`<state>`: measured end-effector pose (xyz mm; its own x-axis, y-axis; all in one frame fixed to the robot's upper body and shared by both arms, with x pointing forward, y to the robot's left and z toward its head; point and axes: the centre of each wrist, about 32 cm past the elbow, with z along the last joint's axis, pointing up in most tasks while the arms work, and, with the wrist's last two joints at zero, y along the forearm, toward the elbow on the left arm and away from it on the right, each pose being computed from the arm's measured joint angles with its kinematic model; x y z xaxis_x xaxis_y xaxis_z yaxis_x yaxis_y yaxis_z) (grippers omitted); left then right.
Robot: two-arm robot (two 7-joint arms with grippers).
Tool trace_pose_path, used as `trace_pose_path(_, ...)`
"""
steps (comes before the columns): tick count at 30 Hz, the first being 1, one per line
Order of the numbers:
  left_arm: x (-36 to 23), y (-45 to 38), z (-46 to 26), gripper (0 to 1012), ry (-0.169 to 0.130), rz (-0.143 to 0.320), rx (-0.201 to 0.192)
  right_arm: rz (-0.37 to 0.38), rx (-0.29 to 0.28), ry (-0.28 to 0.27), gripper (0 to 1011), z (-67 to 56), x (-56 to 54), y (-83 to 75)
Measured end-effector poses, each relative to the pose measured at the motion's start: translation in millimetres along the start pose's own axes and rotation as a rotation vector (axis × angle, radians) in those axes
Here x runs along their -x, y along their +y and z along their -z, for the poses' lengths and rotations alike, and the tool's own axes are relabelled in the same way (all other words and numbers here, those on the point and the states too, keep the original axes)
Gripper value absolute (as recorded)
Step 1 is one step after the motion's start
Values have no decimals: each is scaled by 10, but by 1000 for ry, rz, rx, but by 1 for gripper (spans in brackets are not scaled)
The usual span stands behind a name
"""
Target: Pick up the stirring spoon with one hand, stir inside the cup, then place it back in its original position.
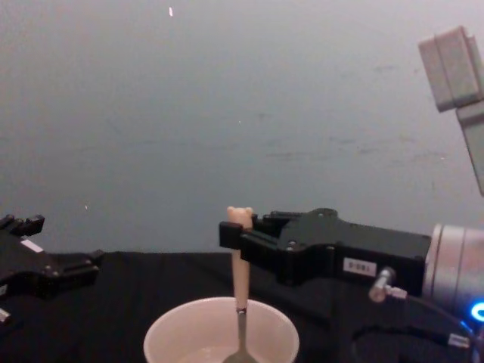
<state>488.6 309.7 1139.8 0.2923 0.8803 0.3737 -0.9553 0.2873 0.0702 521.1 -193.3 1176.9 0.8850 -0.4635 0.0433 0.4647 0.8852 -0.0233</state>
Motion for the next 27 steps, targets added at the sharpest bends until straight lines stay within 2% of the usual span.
trace_pose_path(4, 0, 0, 0, 1001, 0, 0, 0, -15, -4, 3, 215, -6, 37, 61)
trace_pose_path(11, 0, 0, 0, 1001, 0, 0, 0, -23, -13, 4, 215, -2, 51, 275)
trace_pose_path(21, 0, 0, 0, 1002, 0, 0, 0, 32, -20, -13, 215, -2, -107, 491)
trace_pose_path(27, 0, 0, 0, 1001, 0, 0, 0, 83, -30, -18, 215, -38, -234, 480)
